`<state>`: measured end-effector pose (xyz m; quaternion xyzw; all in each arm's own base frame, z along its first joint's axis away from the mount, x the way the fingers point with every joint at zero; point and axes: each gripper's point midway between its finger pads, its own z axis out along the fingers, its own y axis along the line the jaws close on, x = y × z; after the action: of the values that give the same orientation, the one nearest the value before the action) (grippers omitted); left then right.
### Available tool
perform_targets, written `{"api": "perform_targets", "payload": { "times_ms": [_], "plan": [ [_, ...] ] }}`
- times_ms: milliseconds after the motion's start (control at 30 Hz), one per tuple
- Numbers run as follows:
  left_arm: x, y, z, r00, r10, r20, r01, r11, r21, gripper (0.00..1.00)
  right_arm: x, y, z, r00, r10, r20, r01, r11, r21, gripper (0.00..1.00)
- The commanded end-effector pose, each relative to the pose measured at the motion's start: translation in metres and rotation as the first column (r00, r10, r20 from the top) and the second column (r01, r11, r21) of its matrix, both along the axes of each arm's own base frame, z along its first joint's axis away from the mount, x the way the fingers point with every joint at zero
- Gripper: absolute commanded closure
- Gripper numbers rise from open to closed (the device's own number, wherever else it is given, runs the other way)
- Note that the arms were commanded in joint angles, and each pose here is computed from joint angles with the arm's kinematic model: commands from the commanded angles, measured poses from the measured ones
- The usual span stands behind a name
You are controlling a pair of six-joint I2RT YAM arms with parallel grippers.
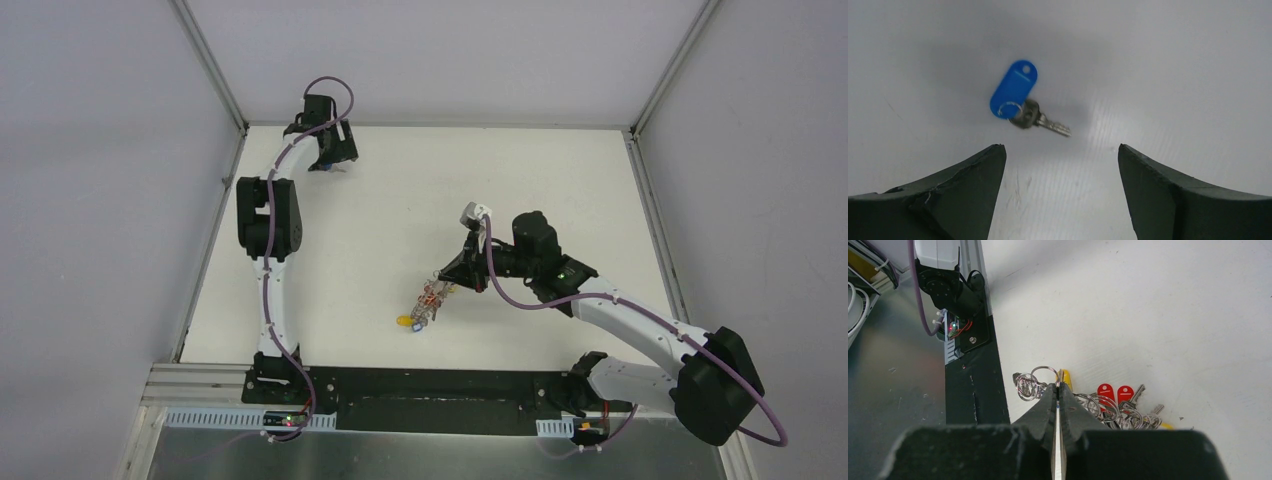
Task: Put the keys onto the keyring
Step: Move the key to the center of the board.
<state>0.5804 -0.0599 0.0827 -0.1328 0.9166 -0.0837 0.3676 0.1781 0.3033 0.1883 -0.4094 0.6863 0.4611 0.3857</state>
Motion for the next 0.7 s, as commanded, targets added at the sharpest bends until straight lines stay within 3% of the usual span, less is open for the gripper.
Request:
{"api": "perform_targets", "payload": {
  "times_ms": [0,167,267,367,467,667],
  "plan": [
    [0.031,0.037,0.007,0.996,0.082,0.034,-0.087,0.976,0.199,0.15,0.003,0.004,0.026,0.998,0.011,0.061,-0.015,0.998,0.060,1.00],
    [0.047,0.061,-0.002,0.990,0.130,0.052,-0.140,0.941,0.309,0.13,0.001,0.002,0.020,0.999,0.012,0.051,-0.014,0.999,0.052,1.00],
    [0.056,0.063,-0.016,0.993,0.110,0.043,-0.117,0.954,0.277,0.16,0.001,0.002,0.018,0.999,0.012,0.046,-0.014,0.999,0.048,1.00],
    [0.060,0.058,-0.027,0.998,0.056,0.027,-0.061,0.978,0.198,0.28,0.001,0.002,0.017,0.999,0.012,0.042,-0.014,0.999,0.044,1.00],
    [0.056,0.050,-0.036,1.000,0.006,0.001,-0.006,0.988,0.153,0.31,0.001,0.002,0.018,0.999,0.012,0.039,-0.014,0.999,0.041,1.00],
    [0.039,0.048,-0.036,0.999,-0.031,-0.033,0.036,0.986,0.160,0.64,0.000,0.001,0.030,0.999,0.012,0.038,-0.014,0.999,0.040,1.00]
  ]
}}
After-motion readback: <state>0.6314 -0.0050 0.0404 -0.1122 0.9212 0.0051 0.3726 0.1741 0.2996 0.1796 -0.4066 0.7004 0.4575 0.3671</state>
